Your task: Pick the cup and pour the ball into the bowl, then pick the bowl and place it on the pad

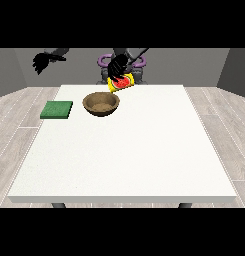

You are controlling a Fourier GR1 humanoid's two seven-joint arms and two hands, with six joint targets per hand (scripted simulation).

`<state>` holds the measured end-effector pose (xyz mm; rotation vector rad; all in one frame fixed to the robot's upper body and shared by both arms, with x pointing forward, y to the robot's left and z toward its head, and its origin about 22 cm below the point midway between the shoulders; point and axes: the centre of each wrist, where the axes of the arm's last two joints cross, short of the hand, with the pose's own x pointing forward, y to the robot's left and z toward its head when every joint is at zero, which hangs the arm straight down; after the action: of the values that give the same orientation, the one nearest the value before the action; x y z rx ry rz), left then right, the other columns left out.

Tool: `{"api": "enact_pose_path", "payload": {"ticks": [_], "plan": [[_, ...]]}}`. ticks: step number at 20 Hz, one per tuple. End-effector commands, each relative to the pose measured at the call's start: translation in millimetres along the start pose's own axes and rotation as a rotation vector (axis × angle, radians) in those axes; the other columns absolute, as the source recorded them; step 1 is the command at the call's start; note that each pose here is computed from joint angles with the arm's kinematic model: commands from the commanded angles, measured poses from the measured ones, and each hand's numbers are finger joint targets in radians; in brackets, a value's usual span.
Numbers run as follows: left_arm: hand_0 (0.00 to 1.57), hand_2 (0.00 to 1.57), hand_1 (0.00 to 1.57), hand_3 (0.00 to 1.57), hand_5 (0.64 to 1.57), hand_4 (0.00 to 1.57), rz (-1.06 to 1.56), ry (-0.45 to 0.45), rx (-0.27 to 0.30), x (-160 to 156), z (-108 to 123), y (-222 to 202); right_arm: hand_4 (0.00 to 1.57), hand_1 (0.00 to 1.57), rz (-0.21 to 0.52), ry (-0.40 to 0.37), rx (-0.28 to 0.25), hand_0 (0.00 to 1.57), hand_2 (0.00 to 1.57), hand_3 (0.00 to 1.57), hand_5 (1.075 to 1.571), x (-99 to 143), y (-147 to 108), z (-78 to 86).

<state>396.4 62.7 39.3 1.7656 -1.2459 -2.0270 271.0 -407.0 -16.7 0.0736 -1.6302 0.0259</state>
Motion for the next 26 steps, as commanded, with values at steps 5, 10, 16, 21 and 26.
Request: {"api": "enact_pose_path", "payload": {"ticks": [5, 10, 16, 21, 26], "plan": [[1.45, 1.57, 1.45, 1.57, 1.134, 1.53, -0.156, -0.084, 0.000, 17, -4, 22, 0.00, 0.00, -0.018, 0.022, 0.003, 0.00, 0.00, 0.00, 1.571, 6, -3, -3.8], [1.50, 1.57, 1.50, 1.57, 1.092, 1.57, 0.436, 0.232, 0.034, -28, -1, 8, 0.00, 0.00, -0.036, 0.092, -0.051, 0.00, 0.00, 0.00, 1.568, -12, 3, 13.6], [1.02, 1.26, 1.02, 0.94, 1.300, 1.39, 1.077, 0.559, 0.070, -35, 22, -19, 0.22, 0.00, -0.036, 0.107, -0.105, 0.00, 0.00, 0.00, 1.565, -20, 7, 22.5], [0.00, 0.00, 0.00, 0.00, 1.541, 0.00, 1.566, 0.771, 0.125, -32, 51, -37, 0.33, 0.00, -0.074, 0.015, -0.039, 0.00, 0.00, 0.00, 1.568, -12, 51, -16.1], [0.00, 0.00, 0.00, 0.00, 1.563, 0.00, 1.936, 0.613, 0.261, -33, 75, -38, 0.25, 0.00, -0.037, 0.029, -0.082, 0.00, 0.00, 0.00, 1.571, -15, 84, -28.6]]}}
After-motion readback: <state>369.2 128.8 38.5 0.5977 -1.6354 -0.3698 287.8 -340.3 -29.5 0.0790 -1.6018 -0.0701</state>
